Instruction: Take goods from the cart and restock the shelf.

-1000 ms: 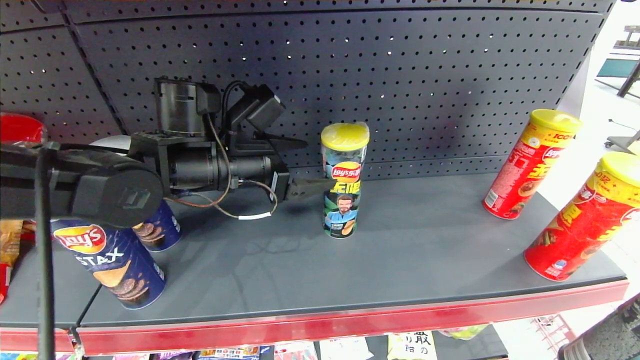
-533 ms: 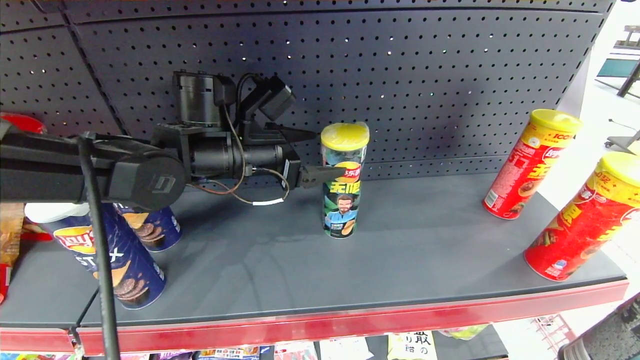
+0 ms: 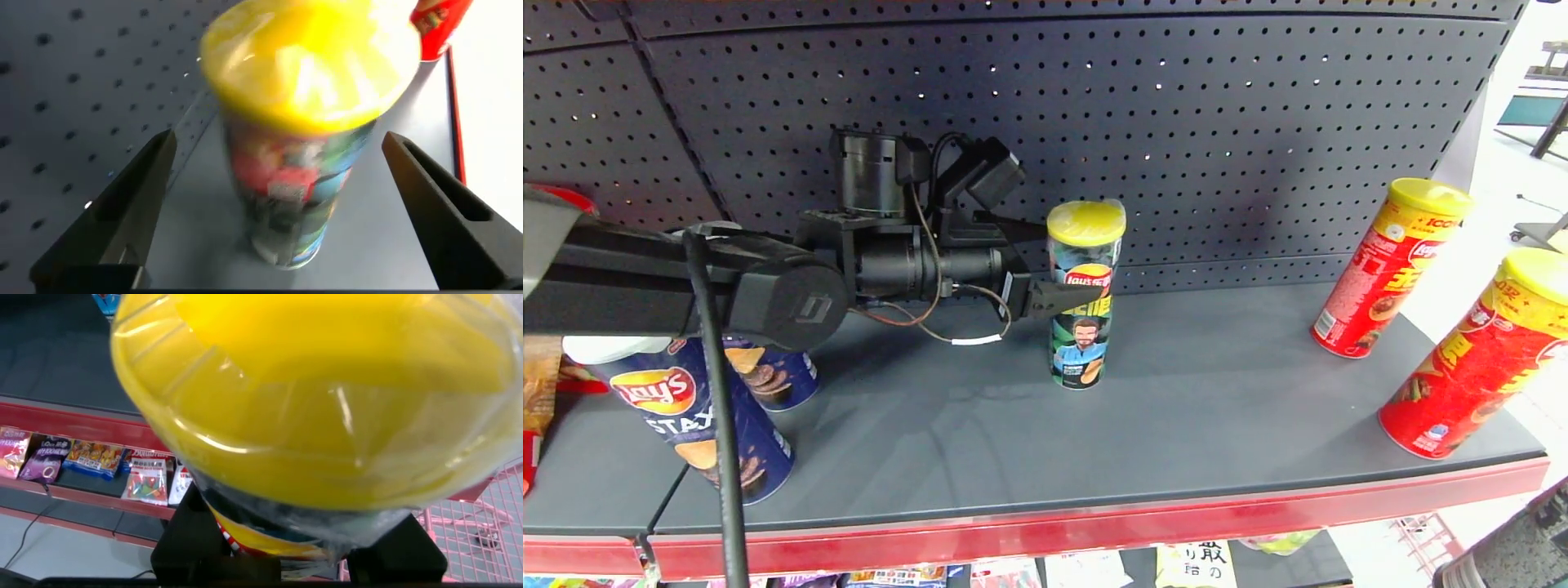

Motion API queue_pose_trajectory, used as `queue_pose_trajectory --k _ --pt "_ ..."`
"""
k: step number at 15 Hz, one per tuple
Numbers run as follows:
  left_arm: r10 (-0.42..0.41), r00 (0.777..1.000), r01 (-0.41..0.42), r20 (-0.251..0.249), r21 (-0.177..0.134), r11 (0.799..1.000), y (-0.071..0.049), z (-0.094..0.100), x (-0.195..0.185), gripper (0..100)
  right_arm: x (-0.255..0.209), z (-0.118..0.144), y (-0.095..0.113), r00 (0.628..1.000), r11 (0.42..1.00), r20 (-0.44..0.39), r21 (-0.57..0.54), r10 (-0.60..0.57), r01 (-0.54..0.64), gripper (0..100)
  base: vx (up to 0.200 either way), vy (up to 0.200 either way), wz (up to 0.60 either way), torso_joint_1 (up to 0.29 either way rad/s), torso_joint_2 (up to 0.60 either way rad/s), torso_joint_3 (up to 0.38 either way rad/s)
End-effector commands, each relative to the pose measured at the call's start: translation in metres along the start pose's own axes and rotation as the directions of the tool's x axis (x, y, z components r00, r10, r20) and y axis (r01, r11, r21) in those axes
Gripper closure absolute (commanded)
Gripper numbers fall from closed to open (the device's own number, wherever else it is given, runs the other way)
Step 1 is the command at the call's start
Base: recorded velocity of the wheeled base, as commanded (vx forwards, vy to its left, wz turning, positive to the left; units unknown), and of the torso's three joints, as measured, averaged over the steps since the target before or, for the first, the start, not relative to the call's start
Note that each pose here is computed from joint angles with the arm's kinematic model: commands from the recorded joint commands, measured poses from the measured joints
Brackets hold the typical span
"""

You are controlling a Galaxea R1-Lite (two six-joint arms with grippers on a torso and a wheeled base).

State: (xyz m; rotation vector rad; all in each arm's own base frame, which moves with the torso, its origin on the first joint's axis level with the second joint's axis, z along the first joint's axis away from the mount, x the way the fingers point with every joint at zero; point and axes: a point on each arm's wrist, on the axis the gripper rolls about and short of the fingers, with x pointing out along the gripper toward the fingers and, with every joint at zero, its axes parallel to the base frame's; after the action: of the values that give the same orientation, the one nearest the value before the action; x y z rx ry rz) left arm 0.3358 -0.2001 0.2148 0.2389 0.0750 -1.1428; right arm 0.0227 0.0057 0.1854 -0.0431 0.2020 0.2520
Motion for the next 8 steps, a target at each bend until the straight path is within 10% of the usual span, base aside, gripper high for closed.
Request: queue_pose_trajectory --k 1,8 --pt "-0.017 1.000 0.017 0.012 0.010 1.000 -0.004 0.004 0.007 0 0.000 0.000 0.000 1.000 1.000 0.001 0.000 0.001 -0.001 100 0.000 0.000 0.00 0.000 0.00 0.000" --pt "-0.012 1.000 0.012 0.024 0.014 1.000 0.002 0.007 0.020 0 0.000 0.000 0.000 1.000 1.000 0.001 0.000 -0.002 0.002 100 0.000 0.000 0.00 0.000 0.00 0.000"
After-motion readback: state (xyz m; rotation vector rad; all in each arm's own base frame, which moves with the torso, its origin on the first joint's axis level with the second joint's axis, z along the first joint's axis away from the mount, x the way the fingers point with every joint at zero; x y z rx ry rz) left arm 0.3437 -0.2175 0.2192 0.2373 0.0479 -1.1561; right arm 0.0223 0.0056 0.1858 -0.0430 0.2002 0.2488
